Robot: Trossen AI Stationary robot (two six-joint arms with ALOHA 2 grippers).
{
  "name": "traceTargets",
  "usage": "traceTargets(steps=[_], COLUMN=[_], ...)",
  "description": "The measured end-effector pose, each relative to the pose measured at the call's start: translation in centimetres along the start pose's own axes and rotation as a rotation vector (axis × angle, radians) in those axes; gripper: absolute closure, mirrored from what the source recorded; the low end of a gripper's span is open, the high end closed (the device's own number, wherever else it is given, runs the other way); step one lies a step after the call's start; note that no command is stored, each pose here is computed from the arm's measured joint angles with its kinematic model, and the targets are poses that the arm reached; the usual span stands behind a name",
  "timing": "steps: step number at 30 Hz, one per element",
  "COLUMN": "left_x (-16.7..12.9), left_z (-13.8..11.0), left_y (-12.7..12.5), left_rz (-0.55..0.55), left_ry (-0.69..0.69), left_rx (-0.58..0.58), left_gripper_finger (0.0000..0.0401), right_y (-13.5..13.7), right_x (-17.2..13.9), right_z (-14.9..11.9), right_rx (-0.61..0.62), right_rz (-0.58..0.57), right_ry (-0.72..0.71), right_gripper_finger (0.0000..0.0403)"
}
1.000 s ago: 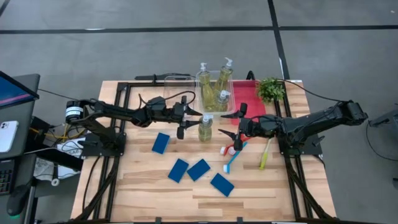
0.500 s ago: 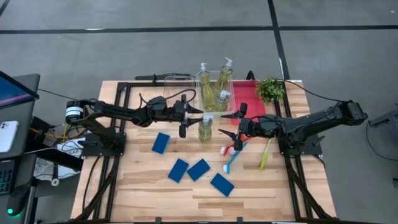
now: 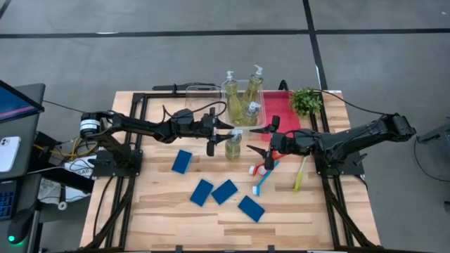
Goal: Pick & Place Kitchen Sink Supplies
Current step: Put the transparent soap dispenser into the right transparent bin
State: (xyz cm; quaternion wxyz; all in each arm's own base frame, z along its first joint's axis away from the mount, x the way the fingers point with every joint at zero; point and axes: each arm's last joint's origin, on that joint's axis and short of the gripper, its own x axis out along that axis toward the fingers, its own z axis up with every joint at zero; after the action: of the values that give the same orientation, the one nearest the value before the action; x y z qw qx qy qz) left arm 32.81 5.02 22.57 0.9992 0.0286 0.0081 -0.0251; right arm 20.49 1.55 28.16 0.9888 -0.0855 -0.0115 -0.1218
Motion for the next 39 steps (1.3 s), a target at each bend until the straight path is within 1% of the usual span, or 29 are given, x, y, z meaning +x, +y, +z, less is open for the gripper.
traceTargets(steps=[4,7,14,20,27,31,39], left_x=[1.0,1.6,1.8,2.0,2.2,2.2,2.2], left_z=[-0.3,-1.2,-1.1,-0.3,0.1,0.1,0.3], left_y=[0.1,0.1,0.2,0.3,0.3,0.3,0.3], left_rz=[-0.018,-0.048,-0.045,-0.044,-0.043,-0.044,-0.042], left_ry=[0.004,0.042,0.034,0.002,-0.012,-0.012,-0.027], left_rx=[-0.005,-0.042,-0.045,-0.042,-0.039,-0.035,-0.026], left_gripper_finger=[0.0244,0.0244,0.0244,0.0245,0.0246,0.0266,0.0336], right_y=[-0.1,-0.1,-0.1,-0.1,-0.1,-0.1,-0.1], right_x=[0.0,0.0,0.0,0.0,0.0,0.0,0.0], right_z=[0.0,0.0,-0.1,-0.1,-0.1,-0.1,-0.1], right_rx=[0.000,-0.001,-0.003,-0.003,-0.003,-0.003,-0.003], right_rz=[-0.002,-0.003,-0.003,-0.003,-0.002,-0.002,-0.002], right_ry=[0.000,0.004,0.008,0.008,0.008,0.008,0.008], right_gripper_finger=[0.0143,0.0143,0.0143,0.0143,0.0143,0.0143,0.0143])
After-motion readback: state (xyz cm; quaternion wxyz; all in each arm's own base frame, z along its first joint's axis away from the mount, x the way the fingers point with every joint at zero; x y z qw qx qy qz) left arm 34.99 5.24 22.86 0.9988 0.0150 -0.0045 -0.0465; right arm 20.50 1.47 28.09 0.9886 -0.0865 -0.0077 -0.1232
